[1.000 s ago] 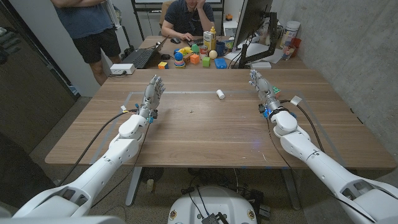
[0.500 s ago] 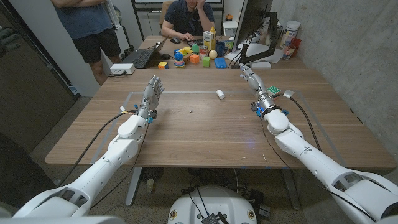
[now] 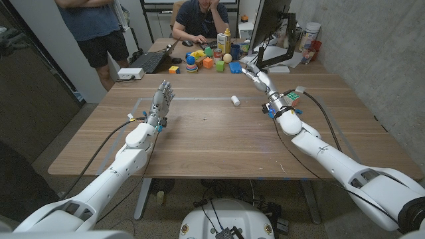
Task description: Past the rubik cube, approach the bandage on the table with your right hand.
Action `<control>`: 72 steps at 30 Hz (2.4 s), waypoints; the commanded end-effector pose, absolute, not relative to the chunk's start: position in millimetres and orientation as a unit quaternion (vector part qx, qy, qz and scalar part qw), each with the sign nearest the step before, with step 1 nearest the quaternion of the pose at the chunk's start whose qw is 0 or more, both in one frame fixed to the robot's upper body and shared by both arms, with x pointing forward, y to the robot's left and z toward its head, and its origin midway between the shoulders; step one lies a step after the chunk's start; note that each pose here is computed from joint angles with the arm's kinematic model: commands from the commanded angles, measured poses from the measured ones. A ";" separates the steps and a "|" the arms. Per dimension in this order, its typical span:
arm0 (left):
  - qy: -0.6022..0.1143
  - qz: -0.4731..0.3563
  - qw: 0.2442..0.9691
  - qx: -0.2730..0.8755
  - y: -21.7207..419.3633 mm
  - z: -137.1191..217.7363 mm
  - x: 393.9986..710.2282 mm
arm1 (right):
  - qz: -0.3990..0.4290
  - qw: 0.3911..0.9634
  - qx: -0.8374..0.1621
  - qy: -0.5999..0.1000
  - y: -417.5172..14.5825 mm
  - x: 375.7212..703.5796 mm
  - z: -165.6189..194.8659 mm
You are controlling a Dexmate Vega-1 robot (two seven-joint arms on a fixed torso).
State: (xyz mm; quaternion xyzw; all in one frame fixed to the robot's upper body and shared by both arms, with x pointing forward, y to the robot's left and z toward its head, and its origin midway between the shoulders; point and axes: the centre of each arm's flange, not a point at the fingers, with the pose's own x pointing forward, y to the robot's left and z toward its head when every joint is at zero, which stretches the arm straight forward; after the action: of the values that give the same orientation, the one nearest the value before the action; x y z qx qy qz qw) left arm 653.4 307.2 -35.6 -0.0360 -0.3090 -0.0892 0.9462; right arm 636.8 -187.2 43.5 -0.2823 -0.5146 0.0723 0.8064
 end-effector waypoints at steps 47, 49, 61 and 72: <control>-0.319 -0.092 0.943 -0.029 307.9 -25.4 657.1 | 0.046 0.591 -0.654 -0.470 -144.7 710.4 74.9; -0.319 -0.092 0.943 -0.029 307.7 -24.9 657.3 | 0.043 0.590 -0.661 -0.461 -145.6 713.1 73.6; -0.320 -0.090 0.943 -0.028 308.7 -22.3 657.9 | 0.043 0.583 -0.691 -0.425 -146.6 723.7 56.0; -0.318 -0.088 0.944 -0.028 309.6 -21.5 658.0 | 0.048 0.578 -0.710 -0.400 -146.3 729.6 41.6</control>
State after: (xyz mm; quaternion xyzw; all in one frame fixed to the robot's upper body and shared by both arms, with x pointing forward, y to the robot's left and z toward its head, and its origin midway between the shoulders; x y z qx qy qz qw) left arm 657.4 308.4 -22.2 -0.0286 -0.3208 -0.0901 0.9424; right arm 723.0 -144.7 54.0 -0.6901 -0.4262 0.0462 0.5830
